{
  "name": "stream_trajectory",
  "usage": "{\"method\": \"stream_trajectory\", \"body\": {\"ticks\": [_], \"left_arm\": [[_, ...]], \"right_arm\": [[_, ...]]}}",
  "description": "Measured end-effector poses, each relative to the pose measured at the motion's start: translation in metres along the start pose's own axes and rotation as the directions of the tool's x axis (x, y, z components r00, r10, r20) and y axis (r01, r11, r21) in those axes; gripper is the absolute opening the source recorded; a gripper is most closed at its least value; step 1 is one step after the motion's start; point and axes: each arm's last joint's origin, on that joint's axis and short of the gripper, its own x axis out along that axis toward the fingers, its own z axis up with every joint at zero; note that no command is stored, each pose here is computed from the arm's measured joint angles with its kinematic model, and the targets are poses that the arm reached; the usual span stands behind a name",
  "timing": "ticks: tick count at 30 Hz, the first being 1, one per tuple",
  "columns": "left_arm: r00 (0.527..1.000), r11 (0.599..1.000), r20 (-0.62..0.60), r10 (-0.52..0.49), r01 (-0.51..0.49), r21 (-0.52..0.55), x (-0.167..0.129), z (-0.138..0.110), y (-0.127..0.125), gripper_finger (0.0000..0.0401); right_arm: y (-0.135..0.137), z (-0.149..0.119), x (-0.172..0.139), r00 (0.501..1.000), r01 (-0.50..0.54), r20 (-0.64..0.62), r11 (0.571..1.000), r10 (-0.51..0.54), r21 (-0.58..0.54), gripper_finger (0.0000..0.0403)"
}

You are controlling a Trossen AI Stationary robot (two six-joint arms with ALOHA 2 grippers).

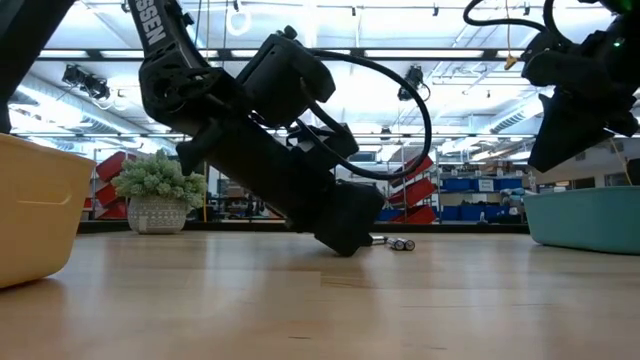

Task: Sort batteries
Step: Put the silver battery into the green bin

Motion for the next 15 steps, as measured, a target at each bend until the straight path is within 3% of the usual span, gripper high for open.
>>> {"method": "stream_trajectory", "body": {"ticks": [7,15], "left_arm": [[1.000,1.000,-0.010,-0.010,0.010,-0.006,0.0034,0.0004,0.0039,0.0008],[1.000,1.000,-0.013,-0.015,0.015,-0.022,0.0034,0.0000,0.0038,0.0001]], "right_arm": [[0.0009,0.0003,-0.0001,1.000,-0.008,0.002,1.000,0.008,-0.002,0.0095],[0.0011,0.0003,-0.0001,1.000,-0.009,0.002,1.000,0.009,-0.001,0.0095]]}}
